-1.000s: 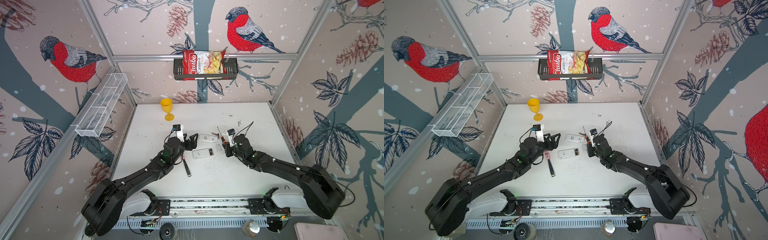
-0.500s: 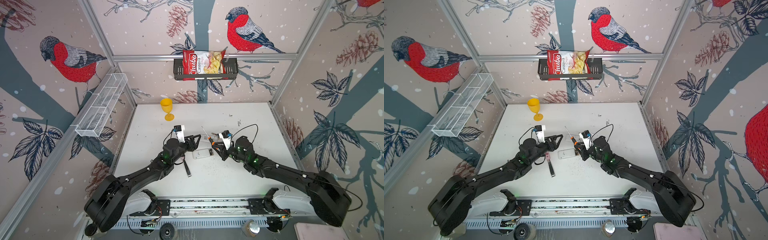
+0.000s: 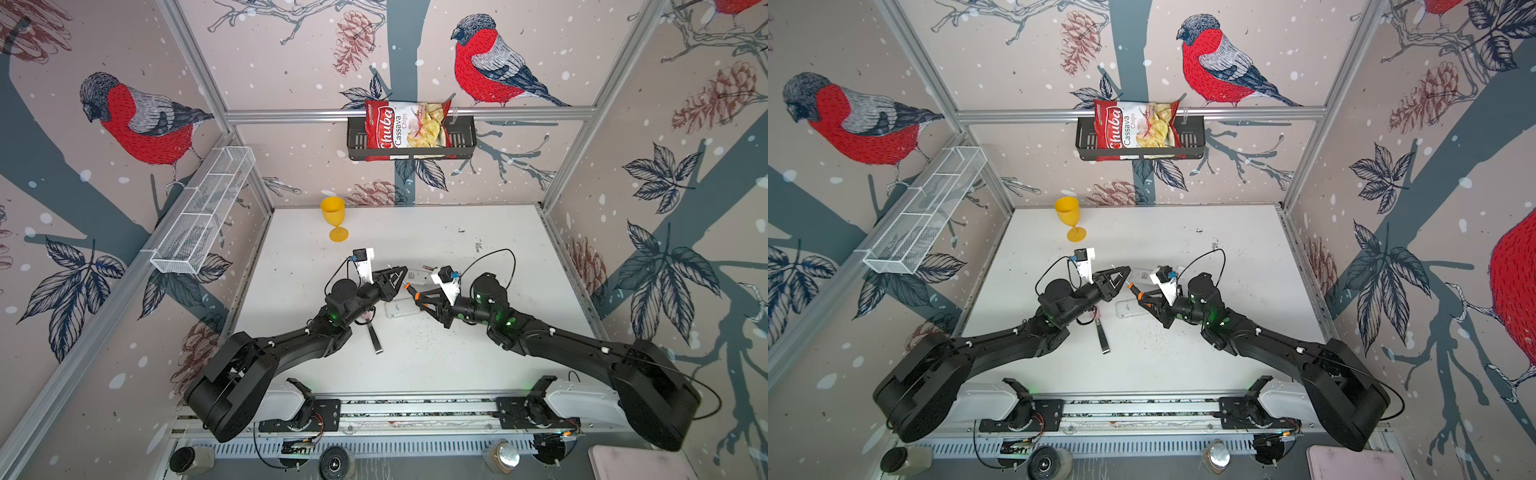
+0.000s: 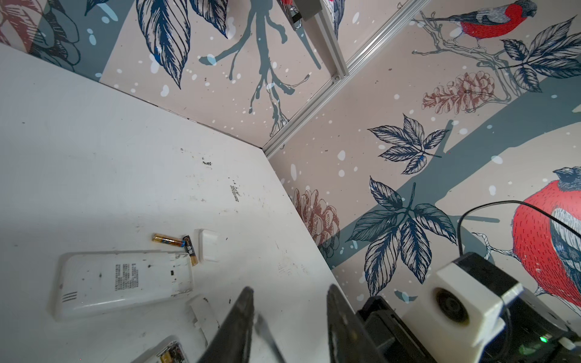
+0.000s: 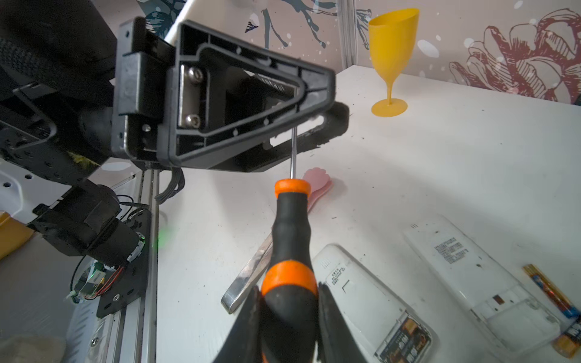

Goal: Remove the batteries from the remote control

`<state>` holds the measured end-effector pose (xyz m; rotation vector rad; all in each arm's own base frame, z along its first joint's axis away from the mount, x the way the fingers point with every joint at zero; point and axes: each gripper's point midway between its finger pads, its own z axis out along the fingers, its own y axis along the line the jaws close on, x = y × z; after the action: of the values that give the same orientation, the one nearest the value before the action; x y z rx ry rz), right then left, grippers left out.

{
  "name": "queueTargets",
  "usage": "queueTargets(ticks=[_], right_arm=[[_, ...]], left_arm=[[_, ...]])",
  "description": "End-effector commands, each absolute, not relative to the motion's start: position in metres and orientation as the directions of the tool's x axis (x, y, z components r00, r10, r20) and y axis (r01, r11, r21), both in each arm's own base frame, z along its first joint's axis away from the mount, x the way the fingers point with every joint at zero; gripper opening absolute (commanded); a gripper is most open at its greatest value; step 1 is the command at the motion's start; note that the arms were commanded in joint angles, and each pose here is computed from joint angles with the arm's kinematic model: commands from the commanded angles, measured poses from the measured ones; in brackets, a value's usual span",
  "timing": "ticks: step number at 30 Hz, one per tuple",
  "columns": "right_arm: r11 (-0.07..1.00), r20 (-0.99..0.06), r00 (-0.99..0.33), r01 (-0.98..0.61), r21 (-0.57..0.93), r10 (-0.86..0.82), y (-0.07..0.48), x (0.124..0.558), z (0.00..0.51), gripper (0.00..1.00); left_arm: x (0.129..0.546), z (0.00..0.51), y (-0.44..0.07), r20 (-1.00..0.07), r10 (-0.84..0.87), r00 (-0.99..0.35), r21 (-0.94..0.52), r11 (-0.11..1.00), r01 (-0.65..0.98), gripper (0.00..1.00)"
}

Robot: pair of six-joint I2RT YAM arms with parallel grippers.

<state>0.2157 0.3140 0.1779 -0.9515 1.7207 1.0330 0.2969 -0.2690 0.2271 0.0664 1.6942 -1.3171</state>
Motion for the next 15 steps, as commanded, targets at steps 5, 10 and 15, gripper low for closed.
queueTargets(ticks=[5,10,15], right_arm=[[0.318,-0.952,-0.286,-0.918,0.238,-0.111,0.315,0.218,0.191,0.09],[0.31,-0.951,-0.297,-0.915,0.257,-0.088,0.311,0.22,0.194,0.09],[0.29,-0.944,-0.312,-0.918,0.272,-0.103,0.313,0.219,0.188,0.09]], left_arm=[[0.285,0.252,-0.268,-0.685,-0.521,-0.509,-0.711,0.327,0.622,0.3],[0.281,0.253,-0.263,-0.691,-0.524,-0.497,-0.704,0.335,0.626,0.25],[0.279,0.258,-0.262,-0.695,-0.526,-0.49,-0.697,0.327,0.638,0.19]])
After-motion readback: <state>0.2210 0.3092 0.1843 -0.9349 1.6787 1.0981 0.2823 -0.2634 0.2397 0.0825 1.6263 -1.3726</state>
